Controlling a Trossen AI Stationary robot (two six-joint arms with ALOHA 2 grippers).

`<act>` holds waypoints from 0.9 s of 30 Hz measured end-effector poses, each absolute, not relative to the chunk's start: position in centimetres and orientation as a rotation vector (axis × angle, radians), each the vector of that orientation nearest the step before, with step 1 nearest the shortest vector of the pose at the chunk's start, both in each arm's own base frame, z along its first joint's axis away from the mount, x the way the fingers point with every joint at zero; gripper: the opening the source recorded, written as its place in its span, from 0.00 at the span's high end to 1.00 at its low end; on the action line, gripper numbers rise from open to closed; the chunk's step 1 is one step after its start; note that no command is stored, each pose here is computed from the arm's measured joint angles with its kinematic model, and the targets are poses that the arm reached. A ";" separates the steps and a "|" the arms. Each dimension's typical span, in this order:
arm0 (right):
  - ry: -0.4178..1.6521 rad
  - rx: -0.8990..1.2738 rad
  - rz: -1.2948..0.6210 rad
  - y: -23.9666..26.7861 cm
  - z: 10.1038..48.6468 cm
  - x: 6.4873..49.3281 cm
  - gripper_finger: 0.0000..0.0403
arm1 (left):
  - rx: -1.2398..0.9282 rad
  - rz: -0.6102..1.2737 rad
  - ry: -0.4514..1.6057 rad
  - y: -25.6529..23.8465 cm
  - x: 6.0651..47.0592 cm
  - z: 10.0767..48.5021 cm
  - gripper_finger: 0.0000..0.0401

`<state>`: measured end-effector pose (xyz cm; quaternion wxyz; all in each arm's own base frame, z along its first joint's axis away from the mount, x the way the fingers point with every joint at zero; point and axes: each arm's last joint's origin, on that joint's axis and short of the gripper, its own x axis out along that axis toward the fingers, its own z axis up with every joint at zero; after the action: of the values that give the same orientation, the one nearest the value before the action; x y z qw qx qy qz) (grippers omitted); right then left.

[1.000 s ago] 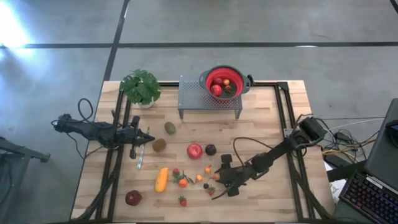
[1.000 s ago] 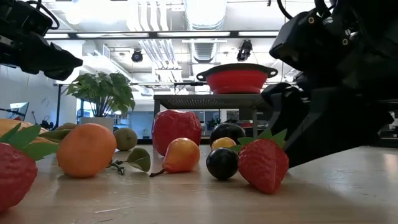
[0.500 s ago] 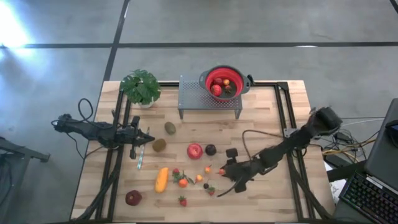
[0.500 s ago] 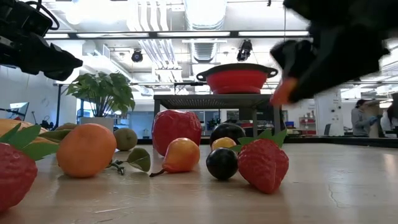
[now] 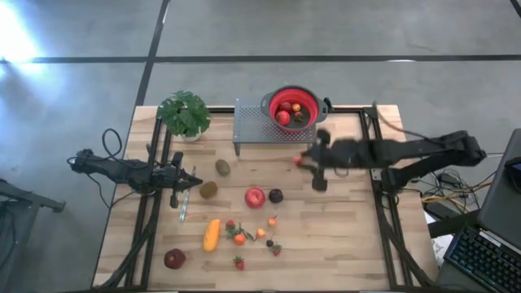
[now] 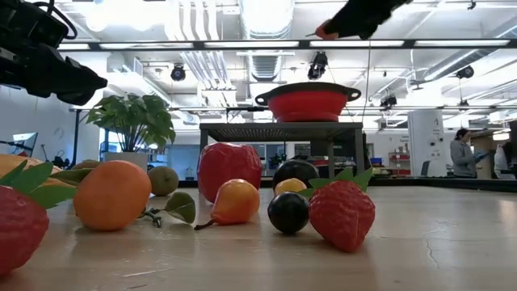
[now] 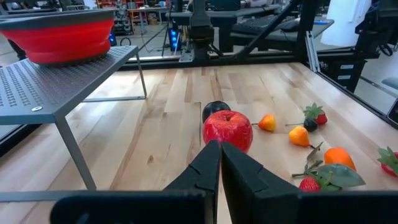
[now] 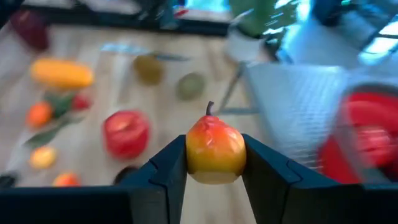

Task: Pick & Place Fruit
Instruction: Put the peach into the strainer bowl on the shelf

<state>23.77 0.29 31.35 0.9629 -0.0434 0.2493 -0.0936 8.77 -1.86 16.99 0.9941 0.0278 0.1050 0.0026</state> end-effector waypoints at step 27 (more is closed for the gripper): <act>0.858 0.154 -0.547 -18.8 30.3 28.5 0.69 | 0.056 0.005 0.210 -1.9 8.8 17.0 0.95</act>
<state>28.52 -18.76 30.32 0.8706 0.0736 0.4103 -0.2614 8.77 -1.85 17.00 0.9941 0.0277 0.1048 0.0027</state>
